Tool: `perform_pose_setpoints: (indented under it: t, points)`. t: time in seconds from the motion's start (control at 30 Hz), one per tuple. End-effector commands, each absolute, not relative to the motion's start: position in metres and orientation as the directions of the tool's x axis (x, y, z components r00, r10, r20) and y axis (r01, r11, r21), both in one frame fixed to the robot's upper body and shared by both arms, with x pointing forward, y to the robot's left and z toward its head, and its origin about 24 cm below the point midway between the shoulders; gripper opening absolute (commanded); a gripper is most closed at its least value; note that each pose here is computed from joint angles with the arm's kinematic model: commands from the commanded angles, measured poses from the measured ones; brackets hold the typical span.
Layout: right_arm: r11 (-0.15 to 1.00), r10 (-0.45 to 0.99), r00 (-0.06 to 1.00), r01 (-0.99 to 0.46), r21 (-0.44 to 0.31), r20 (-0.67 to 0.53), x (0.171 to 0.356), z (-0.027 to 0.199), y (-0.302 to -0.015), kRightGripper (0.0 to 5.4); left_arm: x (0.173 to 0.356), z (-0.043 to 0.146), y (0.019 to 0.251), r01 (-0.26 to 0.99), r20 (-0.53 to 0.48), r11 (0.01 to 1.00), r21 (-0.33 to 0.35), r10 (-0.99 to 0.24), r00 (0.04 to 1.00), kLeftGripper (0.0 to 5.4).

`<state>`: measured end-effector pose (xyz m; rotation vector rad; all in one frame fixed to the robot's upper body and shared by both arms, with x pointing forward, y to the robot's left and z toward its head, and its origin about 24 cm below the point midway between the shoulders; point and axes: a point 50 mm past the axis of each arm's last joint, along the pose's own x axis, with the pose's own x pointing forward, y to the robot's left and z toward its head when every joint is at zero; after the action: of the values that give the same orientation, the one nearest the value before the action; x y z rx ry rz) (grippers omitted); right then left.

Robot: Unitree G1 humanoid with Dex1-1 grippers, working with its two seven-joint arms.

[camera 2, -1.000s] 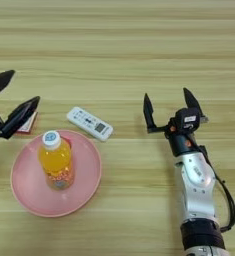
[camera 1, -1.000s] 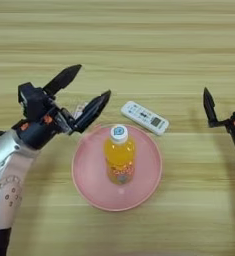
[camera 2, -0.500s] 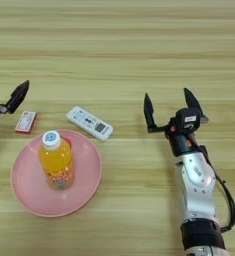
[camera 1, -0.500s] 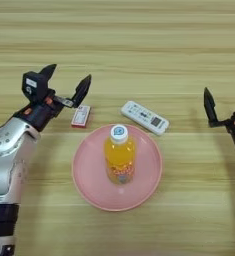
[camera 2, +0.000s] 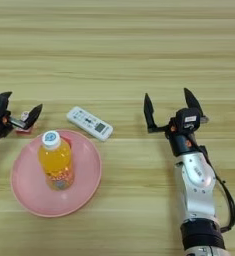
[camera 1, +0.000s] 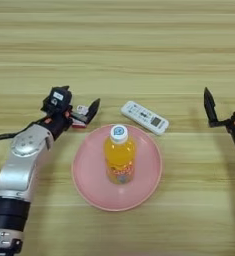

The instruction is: Move the objects on the table

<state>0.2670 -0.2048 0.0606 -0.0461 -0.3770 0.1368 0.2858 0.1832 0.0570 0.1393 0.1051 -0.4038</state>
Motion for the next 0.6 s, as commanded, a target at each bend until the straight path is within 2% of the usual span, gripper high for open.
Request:
perform_pose_setpoints:
  t: [0.03, 0.6]
  points:
    - [0.990, 0.140, 0.920, -0.127, -0.059, 0.365, 0.268, 0.062, -0.204, 5.40, 0.290, 0.055, 0.183, 0.387, -0.156, 0.913, 0.129, -0.366, 0.917, 5.39]
    - [0.990, 0.138, 0.920, -0.127, -0.053, 0.366, 0.267, 0.062, -0.206, 5.40, 0.291, 0.040, 0.192, 0.339, -0.254, 0.922, 0.186, -0.288, 0.923, 5.39]
